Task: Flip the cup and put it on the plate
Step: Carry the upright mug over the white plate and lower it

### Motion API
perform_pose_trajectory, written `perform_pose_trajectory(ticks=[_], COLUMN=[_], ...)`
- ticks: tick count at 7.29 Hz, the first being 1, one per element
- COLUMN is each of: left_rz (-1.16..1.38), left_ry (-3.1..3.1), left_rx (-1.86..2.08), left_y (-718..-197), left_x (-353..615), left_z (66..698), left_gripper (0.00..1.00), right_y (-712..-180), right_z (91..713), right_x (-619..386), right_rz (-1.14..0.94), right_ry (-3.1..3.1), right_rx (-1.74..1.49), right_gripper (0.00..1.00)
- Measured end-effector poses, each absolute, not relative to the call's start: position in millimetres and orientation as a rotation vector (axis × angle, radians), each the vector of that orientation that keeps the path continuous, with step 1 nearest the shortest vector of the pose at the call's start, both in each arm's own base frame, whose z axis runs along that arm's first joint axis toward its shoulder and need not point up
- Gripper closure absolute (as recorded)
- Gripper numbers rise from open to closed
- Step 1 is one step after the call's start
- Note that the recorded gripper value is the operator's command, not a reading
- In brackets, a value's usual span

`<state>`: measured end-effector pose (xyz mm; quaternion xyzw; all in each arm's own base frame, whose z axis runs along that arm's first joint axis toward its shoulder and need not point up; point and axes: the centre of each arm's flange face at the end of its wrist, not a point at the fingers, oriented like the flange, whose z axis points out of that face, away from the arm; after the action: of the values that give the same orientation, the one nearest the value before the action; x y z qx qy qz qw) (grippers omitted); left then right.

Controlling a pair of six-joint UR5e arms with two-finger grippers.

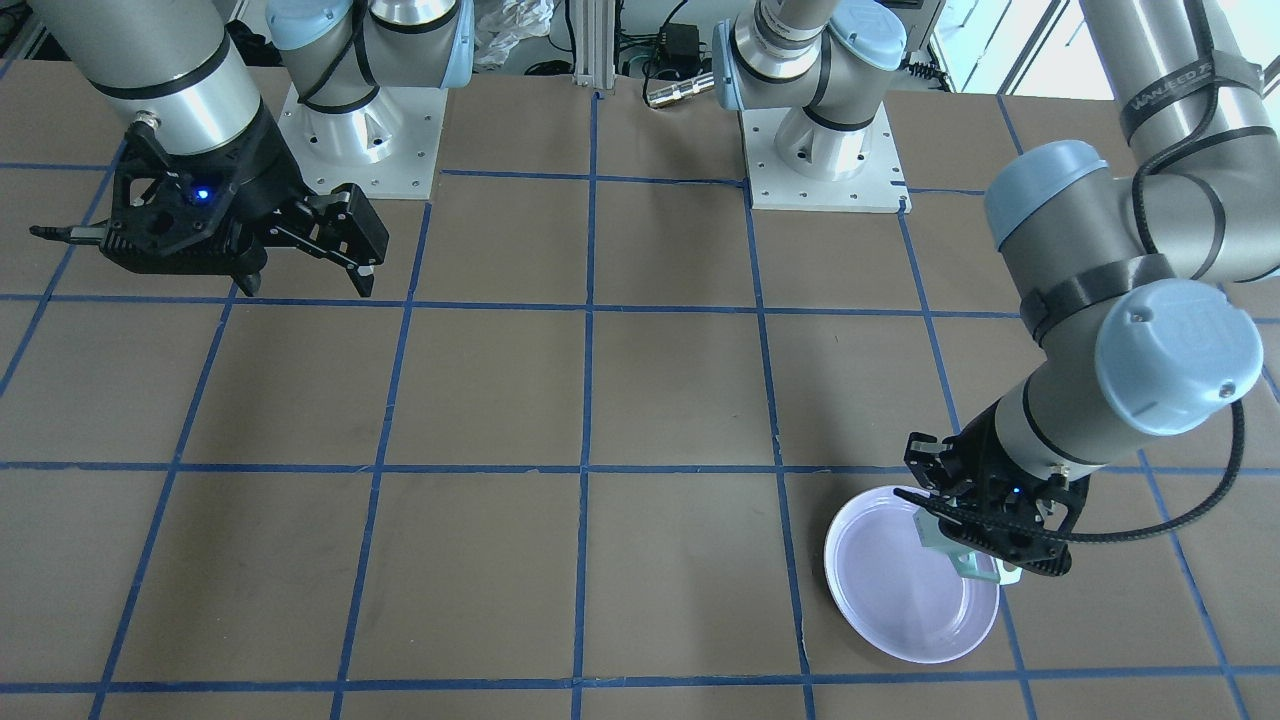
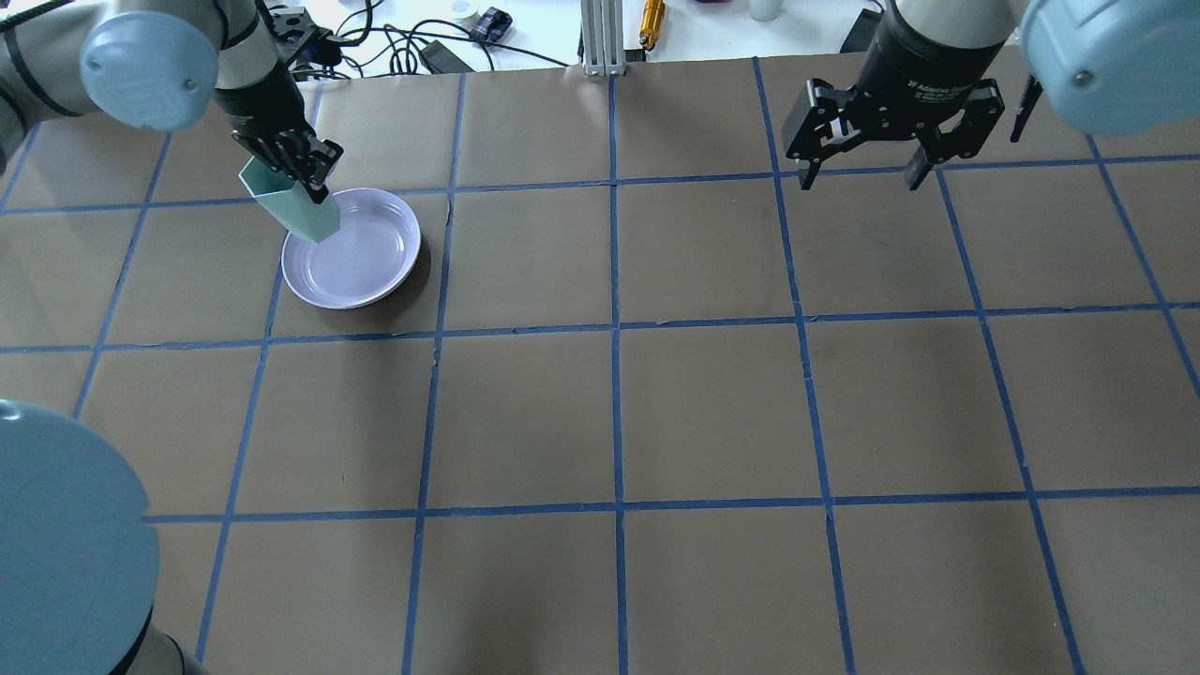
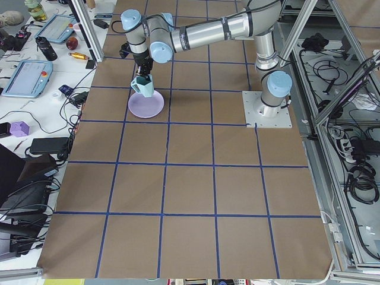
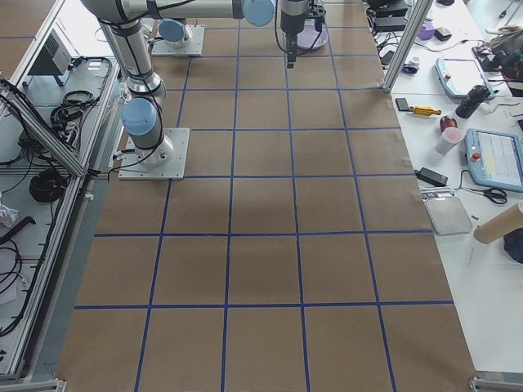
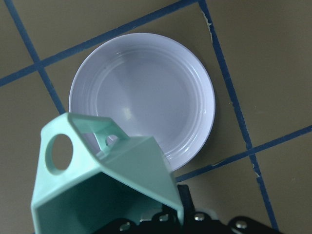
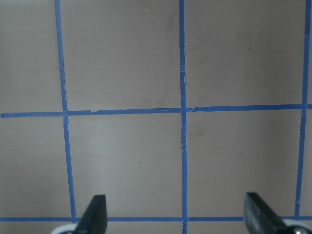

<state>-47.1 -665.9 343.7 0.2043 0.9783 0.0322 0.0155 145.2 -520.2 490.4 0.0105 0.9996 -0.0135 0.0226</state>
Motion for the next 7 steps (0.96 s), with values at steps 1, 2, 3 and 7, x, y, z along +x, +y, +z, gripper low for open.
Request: perform_pose_trajectory(ticks=[1, 2, 3, 7], left_rz=[0.081, 0.059, 0.045, 0.069], left_ry=[3.020, 3.001, 2.991, 2.993], left_rx=[0.657, 0.674, 0.696, 0.744], left_y=[-667.2, -666.7, -665.6, -663.1], left_x=[-50.9, -50.9, -49.5, -46.8], left_z=[328.1, 311.9, 298.3, 270.2], left_gripper=[1.00, 1.00, 1.00, 1.00], right_y=[-520.2, -520.3, -520.3, -520.2], right_z=[490.4, 490.4, 490.5, 490.4], right_x=[145.2, 145.2, 145.2, 145.2], right_rz=[-0.042, -0.042, -0.043, -0.042], right_ry=[3.096, 3.096, 3.096, 3.096], right_rx=[0.032, 0.032, 0.032, 0.032], right_gripper=[0.00, 0.00, 0.00, 0.00])
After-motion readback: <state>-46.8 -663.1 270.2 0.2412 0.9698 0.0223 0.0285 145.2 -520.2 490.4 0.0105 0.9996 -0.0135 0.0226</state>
